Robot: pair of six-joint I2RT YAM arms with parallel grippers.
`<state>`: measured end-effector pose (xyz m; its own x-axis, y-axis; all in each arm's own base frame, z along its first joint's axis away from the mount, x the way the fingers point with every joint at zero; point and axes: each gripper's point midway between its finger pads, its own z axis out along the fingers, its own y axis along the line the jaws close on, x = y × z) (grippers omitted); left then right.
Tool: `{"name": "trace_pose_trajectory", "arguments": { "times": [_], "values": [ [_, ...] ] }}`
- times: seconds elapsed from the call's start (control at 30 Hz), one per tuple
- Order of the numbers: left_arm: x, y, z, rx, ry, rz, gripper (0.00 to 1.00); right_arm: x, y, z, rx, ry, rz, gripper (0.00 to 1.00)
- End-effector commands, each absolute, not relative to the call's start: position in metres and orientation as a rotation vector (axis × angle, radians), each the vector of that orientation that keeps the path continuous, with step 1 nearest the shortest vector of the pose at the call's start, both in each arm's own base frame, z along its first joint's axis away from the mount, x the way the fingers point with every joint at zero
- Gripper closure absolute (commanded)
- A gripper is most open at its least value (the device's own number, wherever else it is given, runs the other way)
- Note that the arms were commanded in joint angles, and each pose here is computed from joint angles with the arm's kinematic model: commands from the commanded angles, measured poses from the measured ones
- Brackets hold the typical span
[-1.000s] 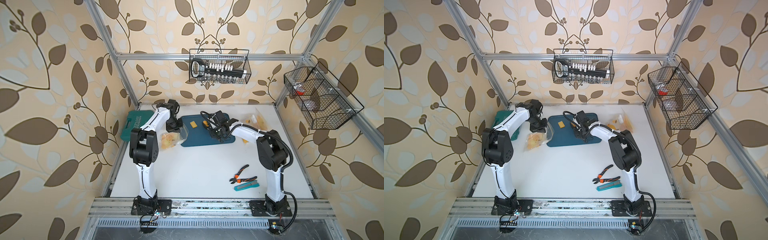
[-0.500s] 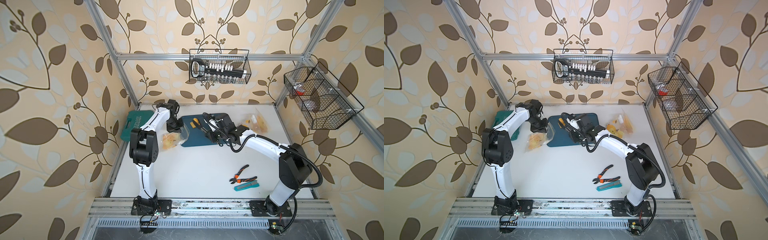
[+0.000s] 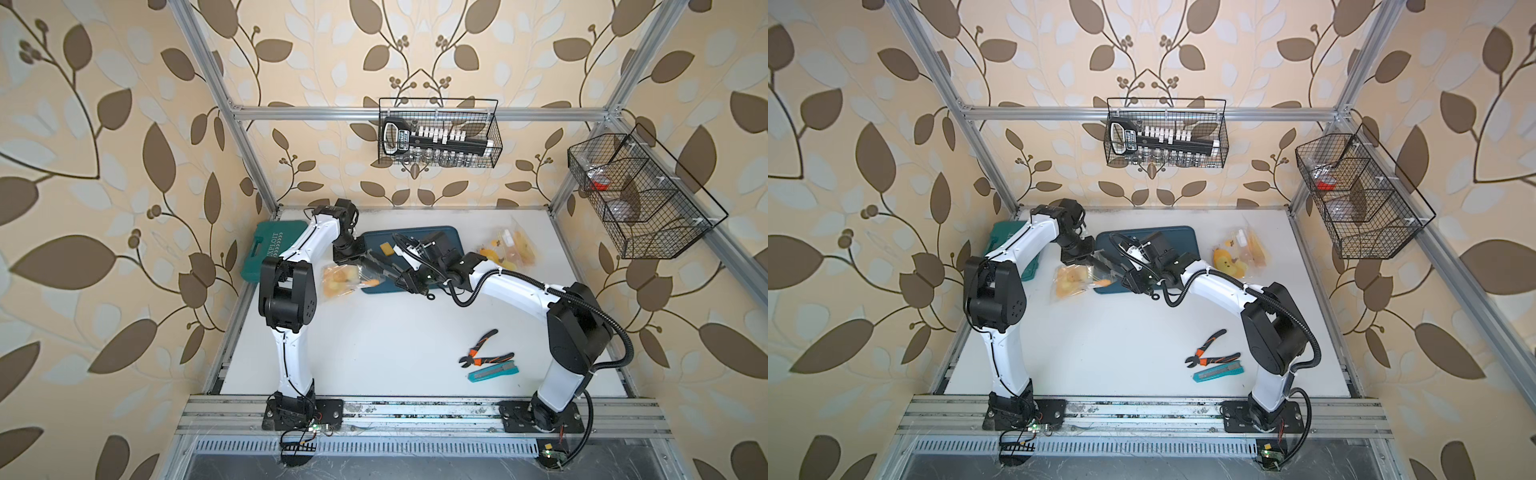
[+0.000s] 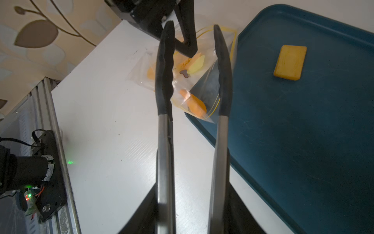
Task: Put the cookies into a resealable bag to prevent moisture
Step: Place the cookie in the ziploc bag, then pick up the cookie from the tray.
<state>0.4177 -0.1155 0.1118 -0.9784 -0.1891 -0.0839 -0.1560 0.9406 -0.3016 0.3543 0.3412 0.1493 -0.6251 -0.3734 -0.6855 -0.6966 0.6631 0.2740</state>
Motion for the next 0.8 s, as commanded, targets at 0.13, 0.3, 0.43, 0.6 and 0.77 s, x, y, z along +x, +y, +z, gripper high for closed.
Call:
{"name": "trace_pose_trajectory", "arguments": {
  "times": [0.13, 0.3, 0.43, 0.6, 0.77],
  "values": [
    [0.418, -0.103, 0.134, -0.271, 2.925, -0.391, 1.00, 0.392, 0.295, 0.151, -0.582, 2.307, 0.550, 0.54],
    [0.419, -0.096, 0.143, -0.291, 2.888, -0.356, 1.00, 0.409, 0.290, 0.108, -0.623, 2.433, 0.386, 0.51],
    [0.419, -0.089, 0.146, -0.313, 2.867, -0.339, 1.00, 0.422, 0.301, 0.096, -0.653, 2.450, 0.369, 0.43],
    [0.420, -0.088, 0.147, -0.322, 2.863, -0.357, 1.00, 0.437, 0.313, 0.079, -0.676, 2.471, 0.313, 0.40],
    [0.420, -0.089, 0.147, -0.320, 2.863, -0.365, 1.00, 0.446, 0.318, 0.062, -0.696, 2.509, 0.249, 0.42]
  ]
}}
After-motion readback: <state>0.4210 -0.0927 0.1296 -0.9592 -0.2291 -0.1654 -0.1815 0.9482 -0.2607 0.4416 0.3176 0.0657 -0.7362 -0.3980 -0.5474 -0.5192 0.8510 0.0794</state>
